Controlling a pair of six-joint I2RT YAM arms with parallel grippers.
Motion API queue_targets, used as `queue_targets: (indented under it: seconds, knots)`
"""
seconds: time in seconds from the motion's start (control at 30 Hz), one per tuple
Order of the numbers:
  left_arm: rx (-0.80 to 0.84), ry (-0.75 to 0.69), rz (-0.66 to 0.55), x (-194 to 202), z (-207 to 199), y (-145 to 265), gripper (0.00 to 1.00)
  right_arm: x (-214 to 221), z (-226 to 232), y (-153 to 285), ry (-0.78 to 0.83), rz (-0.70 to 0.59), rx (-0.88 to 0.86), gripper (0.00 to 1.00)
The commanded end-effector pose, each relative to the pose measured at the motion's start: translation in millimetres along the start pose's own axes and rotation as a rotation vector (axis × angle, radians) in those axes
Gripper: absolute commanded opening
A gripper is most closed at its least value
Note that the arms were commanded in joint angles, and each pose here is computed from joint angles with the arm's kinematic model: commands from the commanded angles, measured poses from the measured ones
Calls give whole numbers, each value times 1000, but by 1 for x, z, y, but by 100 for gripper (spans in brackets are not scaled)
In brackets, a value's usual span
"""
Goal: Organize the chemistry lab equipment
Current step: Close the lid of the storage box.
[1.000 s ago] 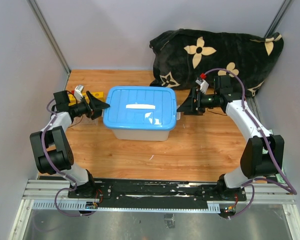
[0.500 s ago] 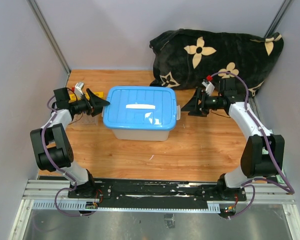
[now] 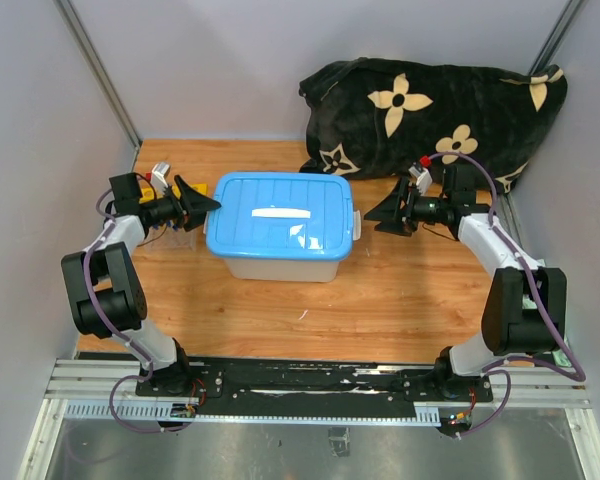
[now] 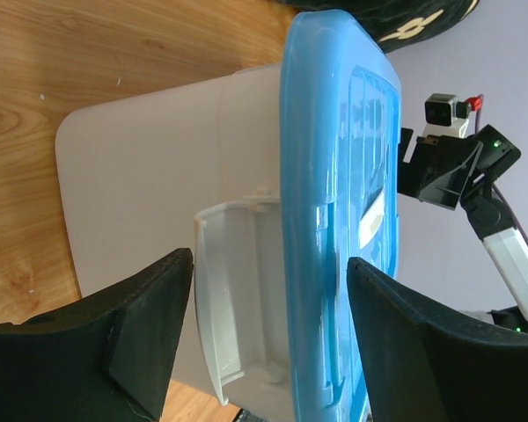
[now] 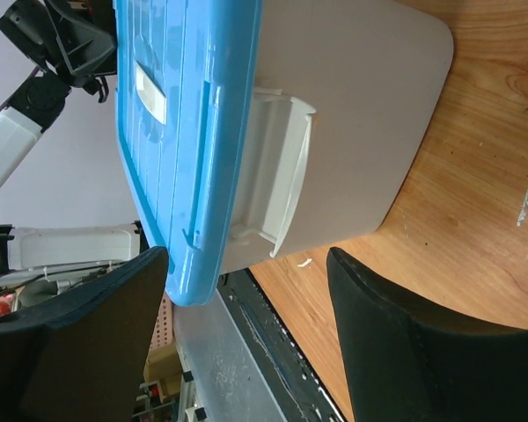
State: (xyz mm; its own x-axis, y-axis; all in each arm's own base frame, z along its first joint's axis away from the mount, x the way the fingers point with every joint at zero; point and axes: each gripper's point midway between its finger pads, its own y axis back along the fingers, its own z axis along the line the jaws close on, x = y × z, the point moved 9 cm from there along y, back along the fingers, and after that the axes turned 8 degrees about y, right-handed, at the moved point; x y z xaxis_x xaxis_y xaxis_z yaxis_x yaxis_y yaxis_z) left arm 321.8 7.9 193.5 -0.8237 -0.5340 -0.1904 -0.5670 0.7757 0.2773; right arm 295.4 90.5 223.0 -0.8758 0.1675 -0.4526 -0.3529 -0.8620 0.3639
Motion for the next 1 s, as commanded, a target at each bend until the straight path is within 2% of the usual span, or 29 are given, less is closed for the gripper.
queue_targets:
  seconds: [0.0,0.37,0.97]
  knots:
    - [12,-16,11,-5,-4,-3,74,0,-3,-1,-1,-17,-53,74]
    - [17,-24,19,-11,-10,-7,73,-2,-5,-30,9,21,-99,75]
    - [19,-32,47,-8,-15,-17,72,-7,0,-51,9,30,-152,75]
